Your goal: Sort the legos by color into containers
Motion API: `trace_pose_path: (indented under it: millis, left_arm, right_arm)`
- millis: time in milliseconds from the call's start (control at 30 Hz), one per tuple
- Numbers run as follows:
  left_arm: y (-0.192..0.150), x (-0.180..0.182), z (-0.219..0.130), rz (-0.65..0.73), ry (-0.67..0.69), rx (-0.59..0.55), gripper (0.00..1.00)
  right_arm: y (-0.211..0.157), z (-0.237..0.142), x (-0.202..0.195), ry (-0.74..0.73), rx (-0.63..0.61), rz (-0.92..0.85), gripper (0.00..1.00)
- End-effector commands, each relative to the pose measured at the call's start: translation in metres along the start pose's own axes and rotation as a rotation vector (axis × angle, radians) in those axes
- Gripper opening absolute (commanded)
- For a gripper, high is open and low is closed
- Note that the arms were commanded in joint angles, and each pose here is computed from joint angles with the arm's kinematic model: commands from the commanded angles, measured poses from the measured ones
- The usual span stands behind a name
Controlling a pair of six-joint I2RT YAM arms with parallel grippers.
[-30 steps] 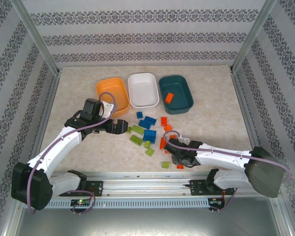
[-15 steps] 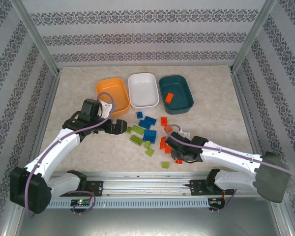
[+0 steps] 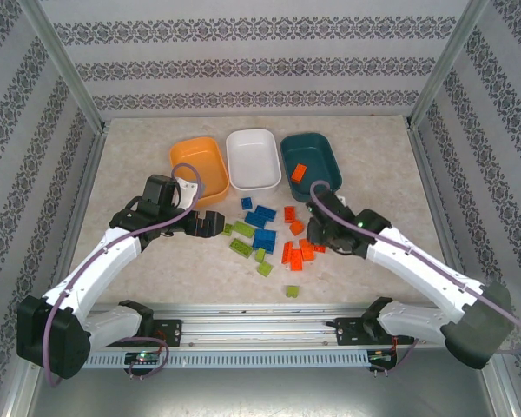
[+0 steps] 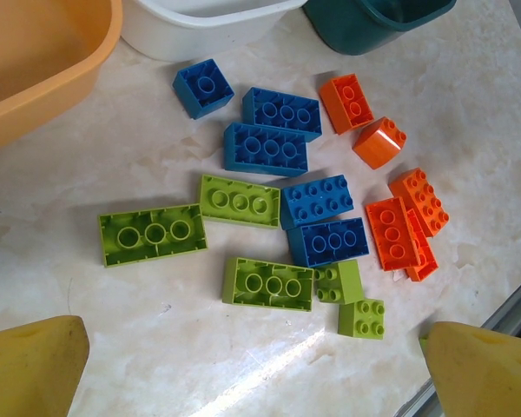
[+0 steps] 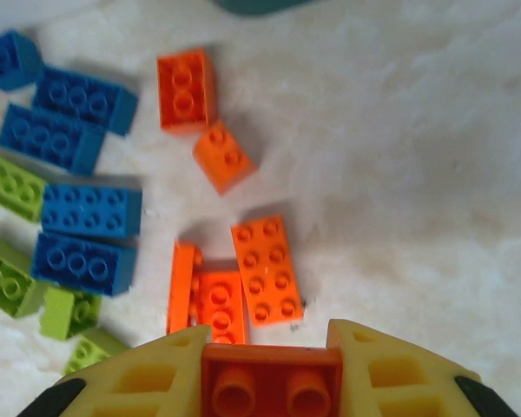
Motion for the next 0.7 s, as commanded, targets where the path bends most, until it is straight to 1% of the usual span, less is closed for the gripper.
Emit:
trace_pose_path:
  millis: [0, 167, 267, 400, 533, 667]
  left_arm:
    - [-0.002, -0.007, 0.0, 0.015, -0.025, 0.025, 1.0]
    - [-0.003, -0.006, 0.002, 0.016, -0.022, 0.028, 1.0]
    - [-0.003, -0.005, 0.005, 0.012, -0.025, 0.038, 1.0]
    - [-0.004, -0.005, 0.005, 0.017, -0.028, 0.044, 1.0]
    - [-0.005, -0.005, 0.004, 0.036, -0.021, 0.034, 1.0]
    - [-0.006, -0.006, 0.005, 0.05, -0.018, 0.031, 1.0]
  right_arm:
    - [0.036, 0.002, 0.0, 0.026, -0.022, -0.045, 0.28]
    - [0.092, 0.028, -0.001, 0.045, -0.029, -0.037, 0.28]
    - [0.127, 0.055, -0.005, 0.061, -0.013, -0.017, 0.28]
    - [0.163, 0.097, -0.01, 0.068, 0.023, 0.001, 0.28]
    - [0.182, 0.144, -0.016, 0.06, 0.073, 0.021, 0.28]
    - [0.186, 0.179, -0.024, 0.048, 0.114, 0.041, 0.29]
Point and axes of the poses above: each hand's point on the last joint's axis, 136 mm out from that joint toward the fingers, its own z axis out along the fingers, its own x axis along the line the jaws close on, y = z × x, the point moved 3 cm from there along -z, back along the fingers, and after that the axes turned 12 degrees about -z, right-handed, at the moved point
